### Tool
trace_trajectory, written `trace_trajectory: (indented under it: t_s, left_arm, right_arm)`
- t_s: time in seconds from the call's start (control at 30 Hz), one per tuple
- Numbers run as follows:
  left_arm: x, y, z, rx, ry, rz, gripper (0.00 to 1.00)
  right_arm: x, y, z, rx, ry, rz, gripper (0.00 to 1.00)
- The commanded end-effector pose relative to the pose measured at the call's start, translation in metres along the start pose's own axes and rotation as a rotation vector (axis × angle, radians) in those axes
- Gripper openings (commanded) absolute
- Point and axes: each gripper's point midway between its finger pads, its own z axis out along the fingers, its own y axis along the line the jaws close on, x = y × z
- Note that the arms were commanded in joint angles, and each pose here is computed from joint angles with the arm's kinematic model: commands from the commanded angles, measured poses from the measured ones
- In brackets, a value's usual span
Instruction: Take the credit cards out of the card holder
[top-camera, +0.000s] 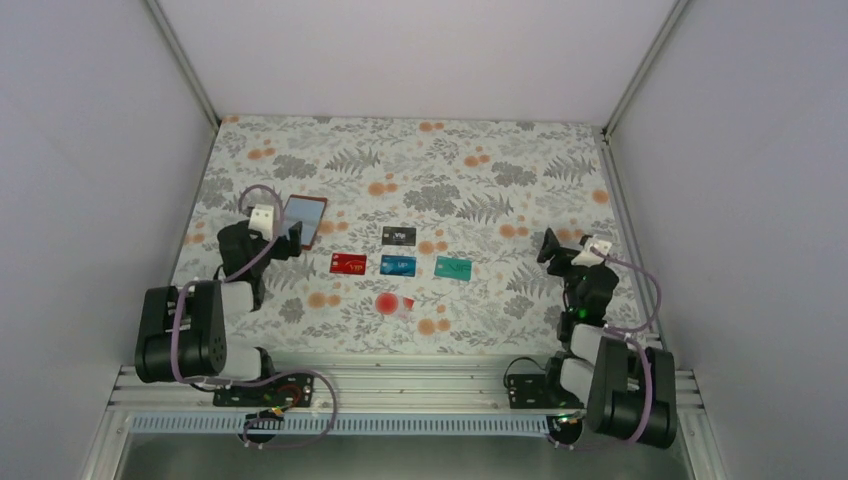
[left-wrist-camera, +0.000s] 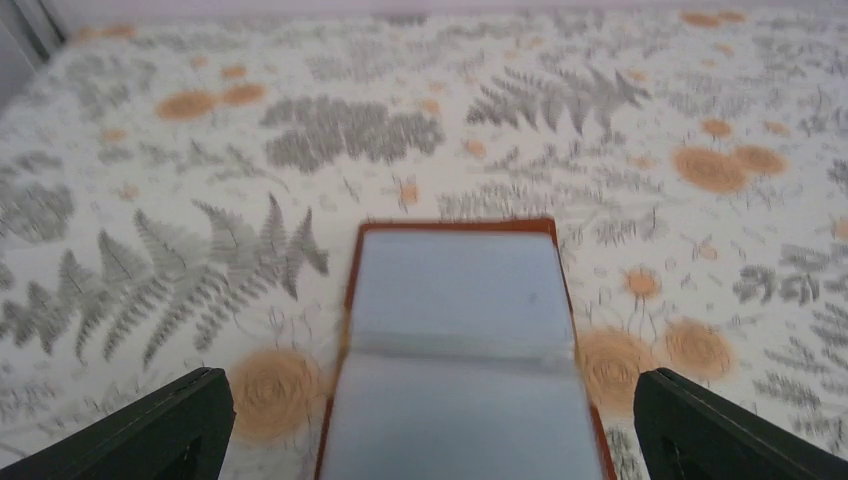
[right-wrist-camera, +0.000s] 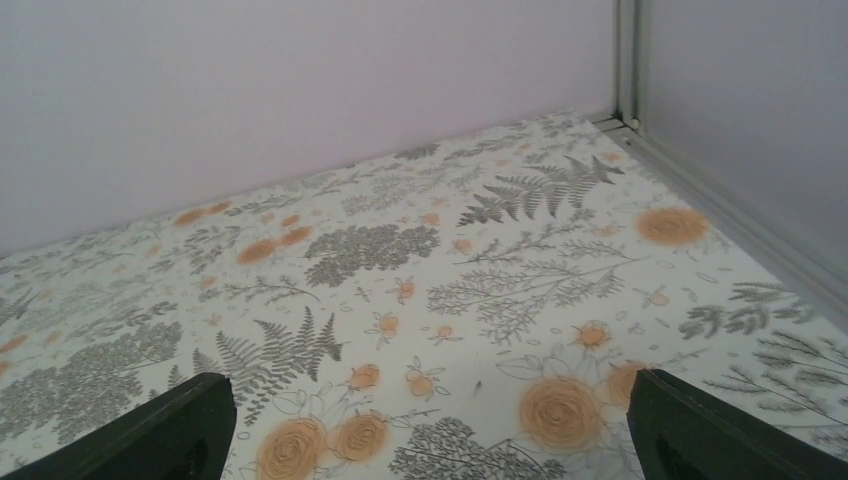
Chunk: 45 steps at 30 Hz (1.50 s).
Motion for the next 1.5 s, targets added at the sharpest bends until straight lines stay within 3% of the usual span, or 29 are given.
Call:
trace_trajectory:
  t_s: [0.0, 0.2, 0.43, 1.47]
  left_arm:
    - [-0.070, 0.012, -0.011, -0.125, -0.309, 0.050, 1.00]
    - [-0.057, -0.015, -0.005, -0.085, -0.341, 0.157, 1.00]
    - [-0.057, -0.023, -0.003, -0.052, -0.348, 0.184, 1.00]
    - [-0.055, -0.030, -0.001, -0.017, -0.337, 0.201, 1.00]
  right_arm:
    - [-0.043, 0.020, 0.004, -0.066, -0.182, -0.096, 0.99]
    - [-0.040, 0.030, 0.026, -0.111, -0.170, -0.134, 0.99]
    - [-0.008, 0.053, 0.073, -0.184, -0.016, -0.233, 0.99]
    - [-0.005, 0.058, 0.076, -0.209, -0.001, -0.251, 0.99]
